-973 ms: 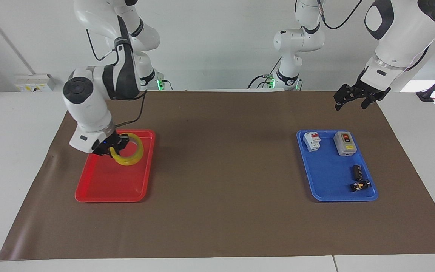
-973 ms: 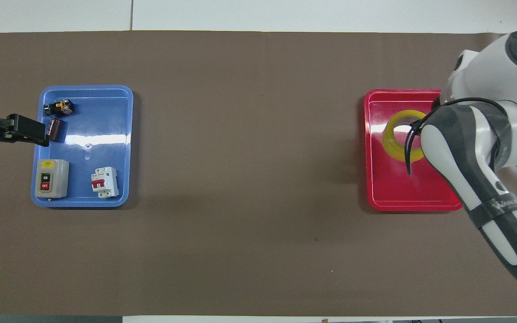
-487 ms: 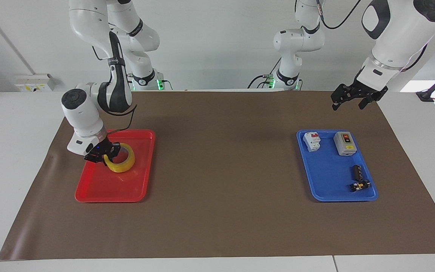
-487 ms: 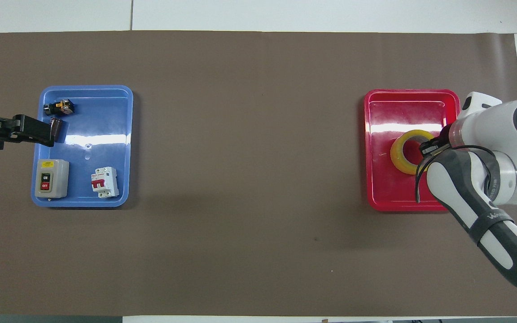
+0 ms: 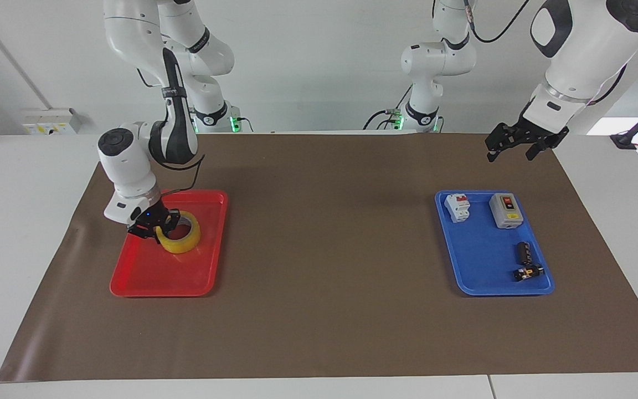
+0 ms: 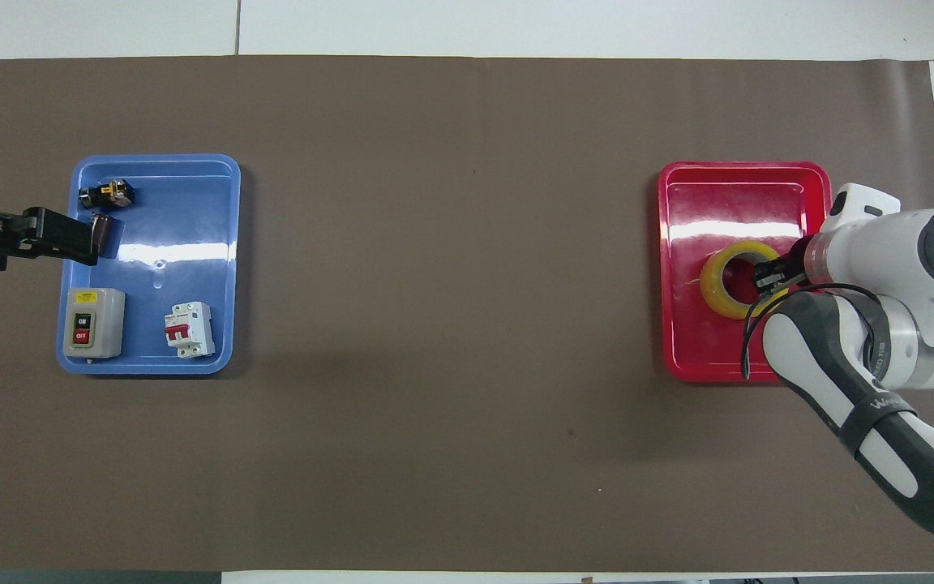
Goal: Place and move tape with both arms
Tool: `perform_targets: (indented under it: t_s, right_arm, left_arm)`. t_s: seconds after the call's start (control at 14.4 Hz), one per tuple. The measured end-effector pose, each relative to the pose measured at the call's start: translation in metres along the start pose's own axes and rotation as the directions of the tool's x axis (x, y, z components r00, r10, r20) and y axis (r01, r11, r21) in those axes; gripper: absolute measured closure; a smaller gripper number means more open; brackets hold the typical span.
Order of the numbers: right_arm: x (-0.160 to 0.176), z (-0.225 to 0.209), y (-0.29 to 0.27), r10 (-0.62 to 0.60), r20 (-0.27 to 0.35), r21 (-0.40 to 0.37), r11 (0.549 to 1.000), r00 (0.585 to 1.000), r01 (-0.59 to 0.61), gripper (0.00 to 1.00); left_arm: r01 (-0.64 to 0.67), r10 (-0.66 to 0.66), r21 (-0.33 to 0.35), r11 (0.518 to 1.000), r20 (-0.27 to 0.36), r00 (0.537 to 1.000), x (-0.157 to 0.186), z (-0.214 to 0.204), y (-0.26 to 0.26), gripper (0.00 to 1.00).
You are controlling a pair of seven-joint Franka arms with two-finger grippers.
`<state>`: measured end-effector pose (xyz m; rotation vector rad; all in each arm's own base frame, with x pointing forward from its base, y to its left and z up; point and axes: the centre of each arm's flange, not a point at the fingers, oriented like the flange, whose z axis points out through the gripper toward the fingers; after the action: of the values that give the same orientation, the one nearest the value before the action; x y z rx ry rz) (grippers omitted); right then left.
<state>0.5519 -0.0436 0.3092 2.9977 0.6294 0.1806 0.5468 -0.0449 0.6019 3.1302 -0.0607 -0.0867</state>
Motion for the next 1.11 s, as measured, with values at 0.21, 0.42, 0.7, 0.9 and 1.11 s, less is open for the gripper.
perform_targets:
  t_s: [0.21, 0.42, 0.7, 0.9, 1.11]
  right_arm:
    - [-0.002, 0.002, -0.001, 0.001, -0.014, -0.006, 1.000, 1.000, -0.001, 0.79]
    - [-0.004, 0.002, 0.000, 0.008, -0.016, -0.004, 1.000, 1.000, -0.008, 0.79]
    - [-0.005, 0.001, 0.004, 0.014, 0.005, 0.004, 1.000, 1.000, -0.014, 0.57]
    - [0.012, -0.047, 0.009, 0.088, 0.074, 0.025, 0.996, 0.993, -0.090, 0.28]
    - [0.025, -0.139, 0.007, 0.284, 0.124, 0.009, 0.958, 0.951, -0.287, 0.00]
  left_arm:
    - [0.001, -0.001, 0.000, 1.000, 0.000, 1.000, 0.000, 0.000, -0.001, 0.00]
    - [0.007, -0.007, 0.000, 1.000, 0.000, 1.000, 0.000, 0.000, -0.004, 0.00]
    - [0.009, -0.009, -0.001, 1.000, 0.000, 1.000, 0.000, 0.000, -0.005, 0.00]
    - [0.009, -0.009, -0.001, 1.000, 0.000, 1.000, 0.000, 0.000, -0.005, 0.00]
    - [0.009, -0.009, -0.001, 1.000, 0.000, 1.000, 0.000, 0.000, -0.005, 0.00]
